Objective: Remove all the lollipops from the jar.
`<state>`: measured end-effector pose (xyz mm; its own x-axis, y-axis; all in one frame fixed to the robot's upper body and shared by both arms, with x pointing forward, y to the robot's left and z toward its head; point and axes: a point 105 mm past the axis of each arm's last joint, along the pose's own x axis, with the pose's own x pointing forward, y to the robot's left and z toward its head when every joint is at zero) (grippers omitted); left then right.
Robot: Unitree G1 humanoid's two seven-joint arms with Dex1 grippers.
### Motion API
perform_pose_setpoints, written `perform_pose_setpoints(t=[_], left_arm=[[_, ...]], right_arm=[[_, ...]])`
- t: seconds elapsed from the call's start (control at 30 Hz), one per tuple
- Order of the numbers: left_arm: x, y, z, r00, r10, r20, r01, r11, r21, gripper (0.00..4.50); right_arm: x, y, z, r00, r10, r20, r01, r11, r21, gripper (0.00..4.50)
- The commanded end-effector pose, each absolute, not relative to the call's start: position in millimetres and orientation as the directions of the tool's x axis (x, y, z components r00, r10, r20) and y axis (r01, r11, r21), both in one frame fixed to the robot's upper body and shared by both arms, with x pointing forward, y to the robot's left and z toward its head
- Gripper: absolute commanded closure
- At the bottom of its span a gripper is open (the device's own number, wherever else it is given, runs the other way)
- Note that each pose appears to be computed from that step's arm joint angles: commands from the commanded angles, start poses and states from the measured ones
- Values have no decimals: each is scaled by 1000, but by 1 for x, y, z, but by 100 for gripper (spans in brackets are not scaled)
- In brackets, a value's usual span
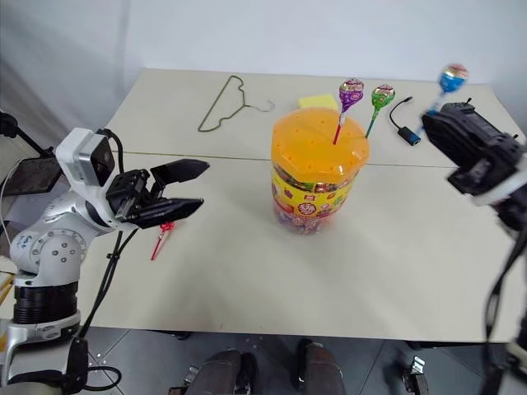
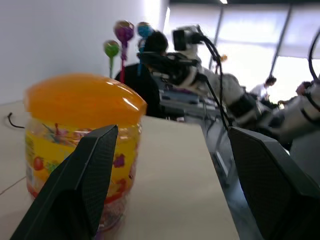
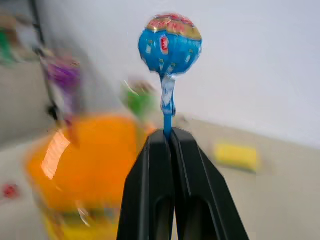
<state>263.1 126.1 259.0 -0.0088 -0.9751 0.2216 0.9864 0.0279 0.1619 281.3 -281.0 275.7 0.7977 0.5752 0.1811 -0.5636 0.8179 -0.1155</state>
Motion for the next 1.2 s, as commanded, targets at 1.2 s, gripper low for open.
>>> perform_pose_setpoints(t=[1.2], left_arm=[[293,130,289,113,-819,563,992,127,-15,76]], right_arm=[[325,-191,299,587,771,248,-743,634,-214,279]])
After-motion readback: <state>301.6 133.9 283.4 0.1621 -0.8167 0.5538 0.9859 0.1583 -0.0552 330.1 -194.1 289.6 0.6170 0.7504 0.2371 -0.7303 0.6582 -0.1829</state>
